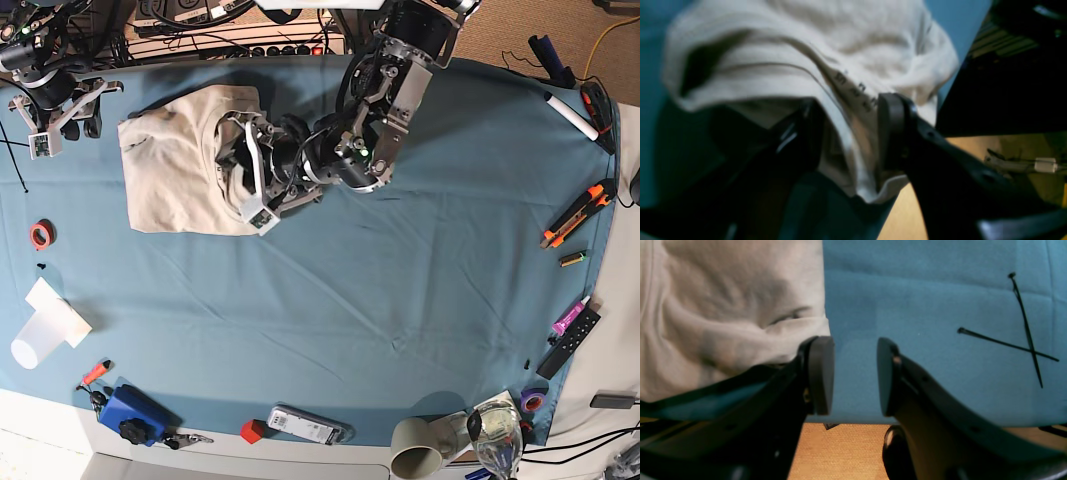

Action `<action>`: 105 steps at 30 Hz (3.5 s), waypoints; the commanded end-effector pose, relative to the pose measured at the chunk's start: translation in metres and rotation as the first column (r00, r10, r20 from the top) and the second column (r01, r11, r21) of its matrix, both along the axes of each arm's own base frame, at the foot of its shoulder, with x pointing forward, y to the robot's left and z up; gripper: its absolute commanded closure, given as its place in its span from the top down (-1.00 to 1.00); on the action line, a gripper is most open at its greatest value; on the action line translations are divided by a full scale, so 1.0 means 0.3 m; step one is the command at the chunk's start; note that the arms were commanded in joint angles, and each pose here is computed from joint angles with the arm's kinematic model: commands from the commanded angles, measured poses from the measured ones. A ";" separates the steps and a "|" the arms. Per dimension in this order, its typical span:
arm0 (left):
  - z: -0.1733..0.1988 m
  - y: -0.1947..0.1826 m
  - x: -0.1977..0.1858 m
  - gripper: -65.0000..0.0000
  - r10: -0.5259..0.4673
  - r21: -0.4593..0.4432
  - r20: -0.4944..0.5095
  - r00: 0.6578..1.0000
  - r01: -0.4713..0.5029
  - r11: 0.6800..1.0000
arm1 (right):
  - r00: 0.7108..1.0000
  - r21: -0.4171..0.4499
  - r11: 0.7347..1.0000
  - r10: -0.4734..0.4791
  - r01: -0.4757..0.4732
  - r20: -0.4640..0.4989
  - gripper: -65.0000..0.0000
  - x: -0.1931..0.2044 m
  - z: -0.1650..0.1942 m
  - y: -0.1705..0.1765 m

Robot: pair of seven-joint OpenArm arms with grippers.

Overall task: Fold the T-shirt properly
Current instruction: 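Pull the grasped shirt edge with the left gripper to straighten the bundle, then move the right gripper to the shirt's opposite edge and grasp it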

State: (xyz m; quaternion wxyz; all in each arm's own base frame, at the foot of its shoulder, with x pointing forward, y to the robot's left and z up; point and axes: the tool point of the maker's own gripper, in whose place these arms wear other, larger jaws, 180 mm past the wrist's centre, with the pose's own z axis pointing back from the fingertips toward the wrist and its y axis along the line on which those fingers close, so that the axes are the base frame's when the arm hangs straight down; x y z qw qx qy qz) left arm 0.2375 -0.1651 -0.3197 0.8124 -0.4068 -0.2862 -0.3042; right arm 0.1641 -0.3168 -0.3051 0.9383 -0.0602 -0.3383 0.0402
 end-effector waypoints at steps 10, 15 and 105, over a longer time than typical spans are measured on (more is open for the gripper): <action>0.227 0.010 0.069 -0.18 0.054 -0.062 0.225 0.973 -0.041 0.997 | 0.990 -0.020 1.000 0.016 -0.014 0.140 -0.33 0.098 0.091 -0.007; 0.224 0.023 0.077 -0.18 0.059 -0.033 0.243 0.968 -0.052 0.998 | 0.990 -0.024 1.000 0.013 -0.010 0.141 -0.33 0.106 0.095 -0.010; 0.058 0.208 -0.080 -0.18 0.247 0.116 0.133 0.960 -0.263 0.958 | 0.983 0.670 0.738 0.172 -0.085 -0.065 0.14 0.251 -0.241 0.138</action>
